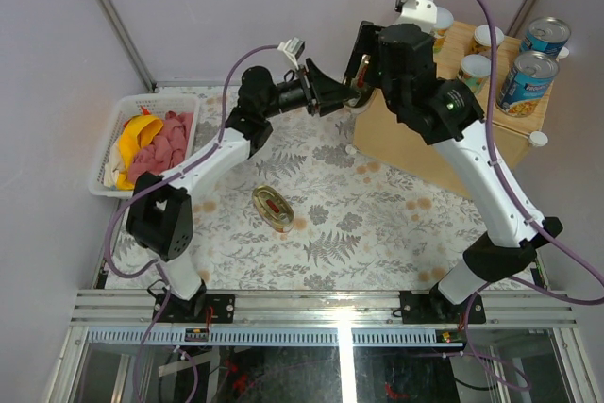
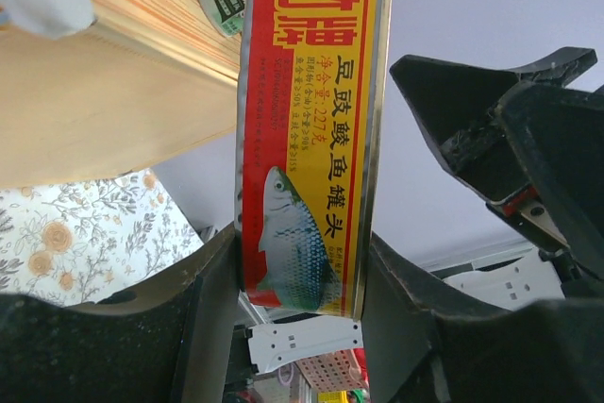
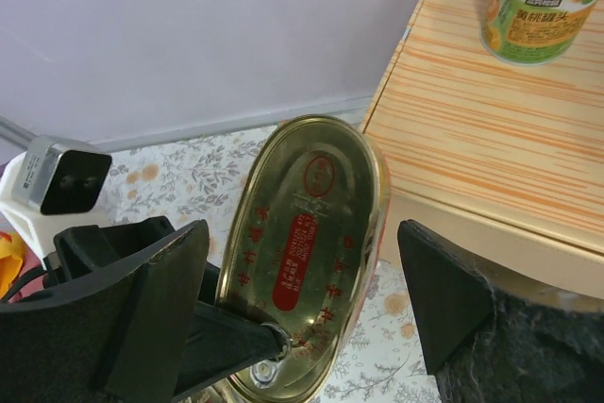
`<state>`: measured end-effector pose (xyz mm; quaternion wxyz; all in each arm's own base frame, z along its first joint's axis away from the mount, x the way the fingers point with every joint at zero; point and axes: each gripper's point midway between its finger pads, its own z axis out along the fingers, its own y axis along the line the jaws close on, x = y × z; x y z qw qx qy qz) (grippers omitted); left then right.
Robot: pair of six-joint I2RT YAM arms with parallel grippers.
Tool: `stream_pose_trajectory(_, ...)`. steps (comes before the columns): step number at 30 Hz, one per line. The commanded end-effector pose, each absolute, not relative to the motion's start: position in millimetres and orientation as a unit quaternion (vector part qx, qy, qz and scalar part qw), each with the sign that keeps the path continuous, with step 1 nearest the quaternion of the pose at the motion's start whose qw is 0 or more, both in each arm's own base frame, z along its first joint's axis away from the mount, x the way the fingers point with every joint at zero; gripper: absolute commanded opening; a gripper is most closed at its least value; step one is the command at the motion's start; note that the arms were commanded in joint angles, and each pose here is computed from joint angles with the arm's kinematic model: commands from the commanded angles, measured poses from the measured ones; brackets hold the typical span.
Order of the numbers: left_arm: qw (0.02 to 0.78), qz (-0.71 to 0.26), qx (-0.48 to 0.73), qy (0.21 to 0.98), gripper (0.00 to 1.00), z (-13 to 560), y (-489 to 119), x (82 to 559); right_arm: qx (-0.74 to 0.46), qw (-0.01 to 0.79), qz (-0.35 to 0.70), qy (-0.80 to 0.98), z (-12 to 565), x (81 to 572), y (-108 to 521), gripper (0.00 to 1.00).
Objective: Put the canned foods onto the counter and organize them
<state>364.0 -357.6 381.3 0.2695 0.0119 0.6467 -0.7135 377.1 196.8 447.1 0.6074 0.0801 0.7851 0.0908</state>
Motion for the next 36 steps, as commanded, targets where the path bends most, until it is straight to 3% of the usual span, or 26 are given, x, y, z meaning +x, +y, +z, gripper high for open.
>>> stream_pose_trajectory(1,0.266,-0.722,0.022,0.638,0.00,408.2,-371.6,367.7,0.096,0.644,0.096,0.753,478.6,375.4,179.1,0.87)
stream_pose_trajectory(26,0.202,-0.698,-0.039,0.685,0.00,399.5,-422.8,426.0,0.089,0.634,0.076,0.764,442.8,385.9,163.9,0.84)
stream_pose_trajectory(30,0.190,-0.702,-0.042,0.686,0.00,399.3,-426.2,428.8,0.084,0.633,0.073,0.766,436.9,384.4,162.9,0.71)
stream_pose_trajectory(36,0.182,-0.700,-0.045,0.689,0.00,400.0,-427.9,430.3,0.066,0.632,0.077,0.768,426.2,381.0,164.9,0.35)
